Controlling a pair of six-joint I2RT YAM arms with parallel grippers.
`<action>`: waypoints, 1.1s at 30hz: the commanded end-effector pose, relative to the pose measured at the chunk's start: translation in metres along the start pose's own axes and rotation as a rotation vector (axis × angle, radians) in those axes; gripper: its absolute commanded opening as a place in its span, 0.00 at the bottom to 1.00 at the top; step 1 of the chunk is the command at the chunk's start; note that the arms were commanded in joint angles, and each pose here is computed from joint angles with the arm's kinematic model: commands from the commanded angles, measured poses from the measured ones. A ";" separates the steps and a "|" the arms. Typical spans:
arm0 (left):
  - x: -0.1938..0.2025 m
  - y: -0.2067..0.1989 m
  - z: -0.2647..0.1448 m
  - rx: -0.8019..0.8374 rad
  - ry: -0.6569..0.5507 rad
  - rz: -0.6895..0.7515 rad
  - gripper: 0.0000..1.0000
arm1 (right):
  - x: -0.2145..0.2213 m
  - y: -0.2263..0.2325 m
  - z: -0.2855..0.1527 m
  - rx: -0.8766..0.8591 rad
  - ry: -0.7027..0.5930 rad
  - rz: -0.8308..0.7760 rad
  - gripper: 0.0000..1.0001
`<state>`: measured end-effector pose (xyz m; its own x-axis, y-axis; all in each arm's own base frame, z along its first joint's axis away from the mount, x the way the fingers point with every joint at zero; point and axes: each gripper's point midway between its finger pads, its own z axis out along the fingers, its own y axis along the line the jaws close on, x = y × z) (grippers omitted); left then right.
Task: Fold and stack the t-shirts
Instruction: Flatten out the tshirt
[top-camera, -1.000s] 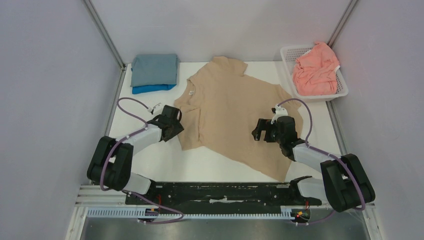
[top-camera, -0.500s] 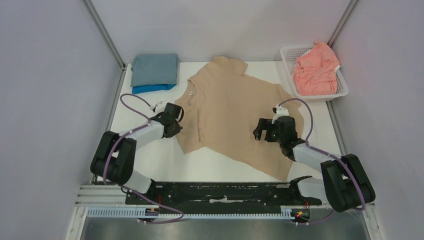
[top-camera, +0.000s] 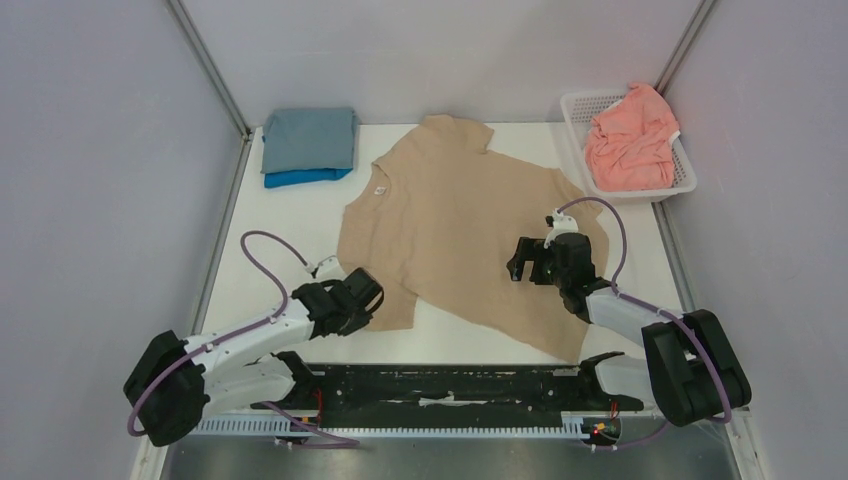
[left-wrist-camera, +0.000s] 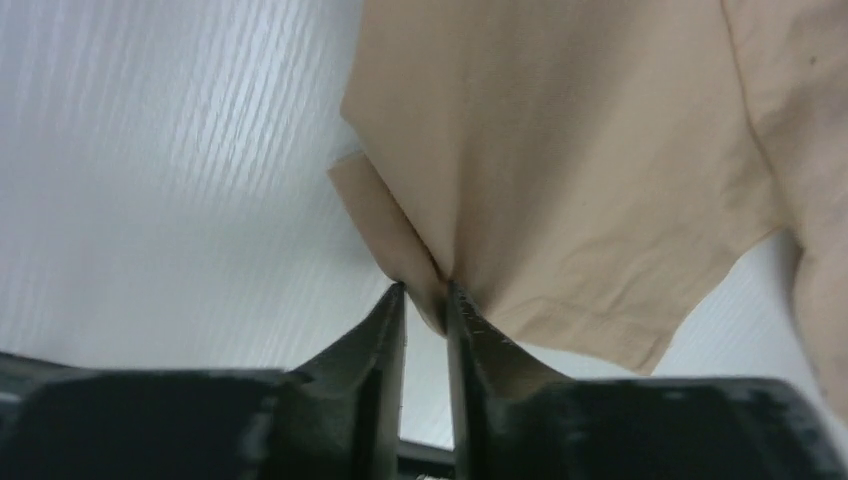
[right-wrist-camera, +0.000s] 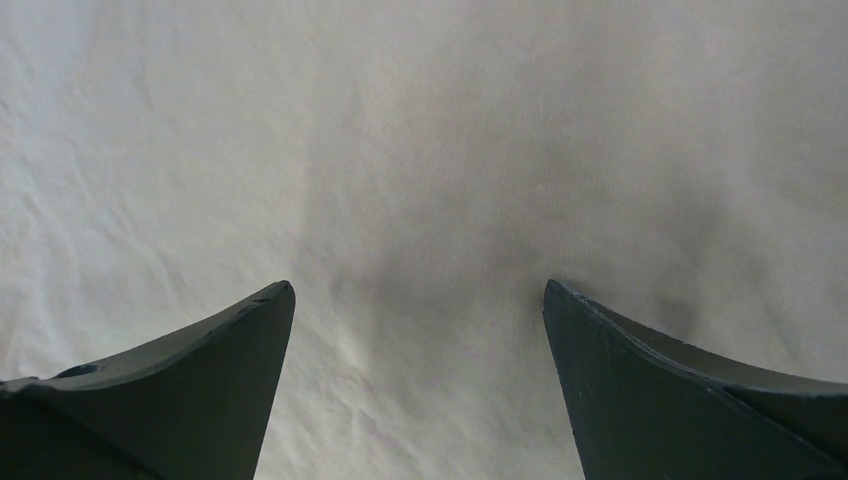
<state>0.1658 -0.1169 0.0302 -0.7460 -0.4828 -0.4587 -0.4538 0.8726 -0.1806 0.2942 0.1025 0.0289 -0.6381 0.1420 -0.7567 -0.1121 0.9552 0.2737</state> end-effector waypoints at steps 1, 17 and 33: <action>0.024 0.009 -0.019 -0.029 0.060 -0.016 0.36 | 0.013 -0.007 -0.003 0.029 0.039 -0.014 0.98; -0.134 -0.158 -0.012 0.296 -0.260 0.144 0.82 | -0.028 0.000 -0.001 0.038 -0.023 -0.025 0.98; -0.078 -0.069 0.094 0.018 0.085 0.044 0.84 | -0.022 0.003 0.035 0.069 0.085 -0.022 0.98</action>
<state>0.3652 -0.1426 0.0244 -0.7433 -0.4104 -0.5284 -0.3669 0.9105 -0.1910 0.3289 0.1013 0.0264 -0.6861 0.1085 -0.7194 -0.0626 0.9764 0.2069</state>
